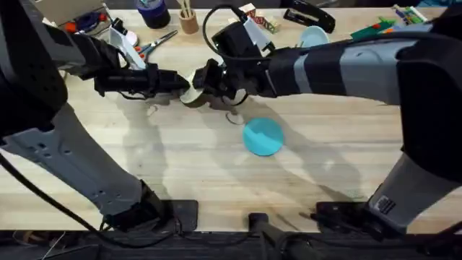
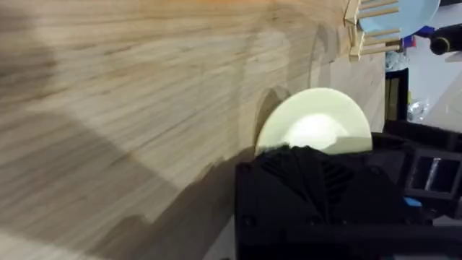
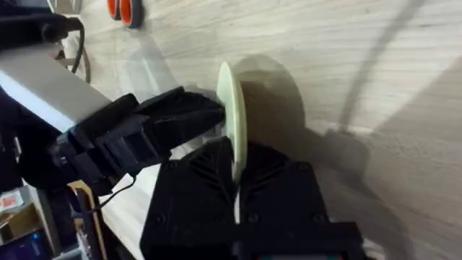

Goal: Pick up the plates from the table one by one and place each into a slot on the dish rack.

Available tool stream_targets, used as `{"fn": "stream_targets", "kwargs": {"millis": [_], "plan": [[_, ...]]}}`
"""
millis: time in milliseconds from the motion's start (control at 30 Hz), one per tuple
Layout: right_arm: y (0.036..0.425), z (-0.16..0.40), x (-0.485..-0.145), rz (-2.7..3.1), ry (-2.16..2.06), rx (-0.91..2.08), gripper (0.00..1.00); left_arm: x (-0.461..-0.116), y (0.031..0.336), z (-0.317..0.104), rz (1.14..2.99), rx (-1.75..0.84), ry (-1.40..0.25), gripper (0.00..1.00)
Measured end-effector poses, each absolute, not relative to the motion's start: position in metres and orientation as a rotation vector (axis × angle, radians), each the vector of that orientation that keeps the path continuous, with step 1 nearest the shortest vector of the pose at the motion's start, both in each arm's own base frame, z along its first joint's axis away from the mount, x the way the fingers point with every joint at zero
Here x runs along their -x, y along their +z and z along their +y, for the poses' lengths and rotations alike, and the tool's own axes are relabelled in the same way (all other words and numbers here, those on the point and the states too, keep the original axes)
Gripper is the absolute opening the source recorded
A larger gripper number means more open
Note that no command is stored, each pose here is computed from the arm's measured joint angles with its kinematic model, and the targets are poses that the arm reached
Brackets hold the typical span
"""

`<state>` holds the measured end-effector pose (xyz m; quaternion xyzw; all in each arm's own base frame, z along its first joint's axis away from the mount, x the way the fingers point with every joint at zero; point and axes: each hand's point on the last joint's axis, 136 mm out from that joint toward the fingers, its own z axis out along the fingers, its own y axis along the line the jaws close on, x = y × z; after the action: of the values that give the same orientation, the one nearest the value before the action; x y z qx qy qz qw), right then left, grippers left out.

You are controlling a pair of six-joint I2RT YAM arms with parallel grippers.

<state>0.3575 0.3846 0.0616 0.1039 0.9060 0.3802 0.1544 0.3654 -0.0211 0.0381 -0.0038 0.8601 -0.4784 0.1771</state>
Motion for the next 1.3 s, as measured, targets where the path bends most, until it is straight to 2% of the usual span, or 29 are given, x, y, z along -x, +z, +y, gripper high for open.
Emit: {"fn": "stream_targets", "kwargs": {"millis": [367, 500, 733, 933, 1133, 1300], "plan": [[0.07, 0.372, -0.358, 2.596, 1.024, -0.178, 0.032, -0.36, 0.039, -0.025, 2.463, 0.0, -1.355, 0.039], [0.082, 0.346, -0.367, 2.592, 0.956, -0.133, 0.033, -0.354, 0.054, -0.028, 2.486, -0.046, -1.29, 0.038], [0.129, 0.281, -0.374, 2.561, 0.802, 0.003, 0.033, -0.346, 0.119, -0.028, 2.464, -0.195, -1.042, 0.039], [0.17, 0.234, -0.36, 2.513, 0.676, 0.197, 0.032, -0.328, 0.162, -0.062, 2.458, -0.411, -0.813, 0.038], [0.201, 0.185, -0.344, 2.468, 0.553, 0.329, 0.03, -0.294, 0.195, -0.097, 2.441, -0.621, -0.559, 0.038], [0.214, 0.148, -0.323, 2.51, 0.444, 0.432, 0.03, -0.265, 0.212, -0.109, 2.422, -0.702, -0.403, 0.038]]}}
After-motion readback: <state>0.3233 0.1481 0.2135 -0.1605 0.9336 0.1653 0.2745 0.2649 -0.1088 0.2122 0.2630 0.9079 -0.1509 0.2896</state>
